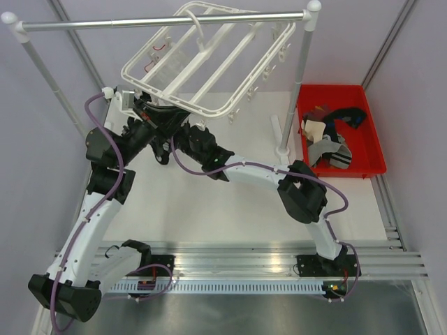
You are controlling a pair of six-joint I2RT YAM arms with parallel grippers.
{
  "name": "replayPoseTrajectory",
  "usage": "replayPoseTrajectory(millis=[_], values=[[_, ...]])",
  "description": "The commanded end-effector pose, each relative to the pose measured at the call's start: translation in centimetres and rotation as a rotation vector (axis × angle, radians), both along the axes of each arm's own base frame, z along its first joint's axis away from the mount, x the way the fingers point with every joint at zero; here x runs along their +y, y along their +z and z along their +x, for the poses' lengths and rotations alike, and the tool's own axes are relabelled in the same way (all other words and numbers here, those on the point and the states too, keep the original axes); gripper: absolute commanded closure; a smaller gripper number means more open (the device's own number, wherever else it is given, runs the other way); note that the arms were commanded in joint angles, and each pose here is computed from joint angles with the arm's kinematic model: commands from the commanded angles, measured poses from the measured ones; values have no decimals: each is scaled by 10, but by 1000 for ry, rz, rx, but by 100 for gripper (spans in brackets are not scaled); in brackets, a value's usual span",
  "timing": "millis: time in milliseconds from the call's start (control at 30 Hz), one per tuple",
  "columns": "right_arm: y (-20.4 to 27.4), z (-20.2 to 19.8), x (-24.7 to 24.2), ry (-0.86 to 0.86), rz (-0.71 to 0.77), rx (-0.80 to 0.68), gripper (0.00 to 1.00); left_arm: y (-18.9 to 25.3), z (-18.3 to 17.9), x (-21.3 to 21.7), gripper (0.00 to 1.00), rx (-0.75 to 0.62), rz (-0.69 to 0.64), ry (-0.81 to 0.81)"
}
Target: Remove the socks clipped to the hanger
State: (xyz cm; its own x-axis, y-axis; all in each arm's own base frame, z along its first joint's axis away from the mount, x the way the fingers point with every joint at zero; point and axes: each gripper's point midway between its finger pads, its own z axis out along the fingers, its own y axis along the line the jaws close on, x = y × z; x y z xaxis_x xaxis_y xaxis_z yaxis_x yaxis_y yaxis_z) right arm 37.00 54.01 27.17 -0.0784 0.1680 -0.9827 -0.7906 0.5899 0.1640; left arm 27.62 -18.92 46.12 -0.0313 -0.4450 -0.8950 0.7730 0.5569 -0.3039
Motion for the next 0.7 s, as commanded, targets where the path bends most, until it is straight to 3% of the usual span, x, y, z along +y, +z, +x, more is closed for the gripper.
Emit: replayPoseTrajectory(millis=[0, 167, 267, 367, 400, 500, 600, 667], values=[[3, 4, 17, -20, 11, -7, 2, 18, -3, -2, 98, -64, 2, 11], [2, 12, 25, -37, 31, 11, 5, 19, -5, -8, 98, -69, 6, -3], [5, 11, 30, -35, 42, 14, 12, 17, -5, -9, 98, -63, 9, -4], [5, 11, 35, -52, 37, 22, 35, 16, -5, -10, 98, -60, 10, -9], [7, 12, 36, -54, 42, 23, 50, 16, -7, -10, 98, -61, 10, -12], [11, 9, 34, -74, 49, 29, 77, 14, -7, -10, 98, -57, 16, -14], [18, 5, 29, -91, 58, 34, 94, 12, -7, -11, 98, -51, 26, -17], [23, 1, 28, -89, 67, 33, 99, 9, -7, -10, 91, -45, 35, -15]])
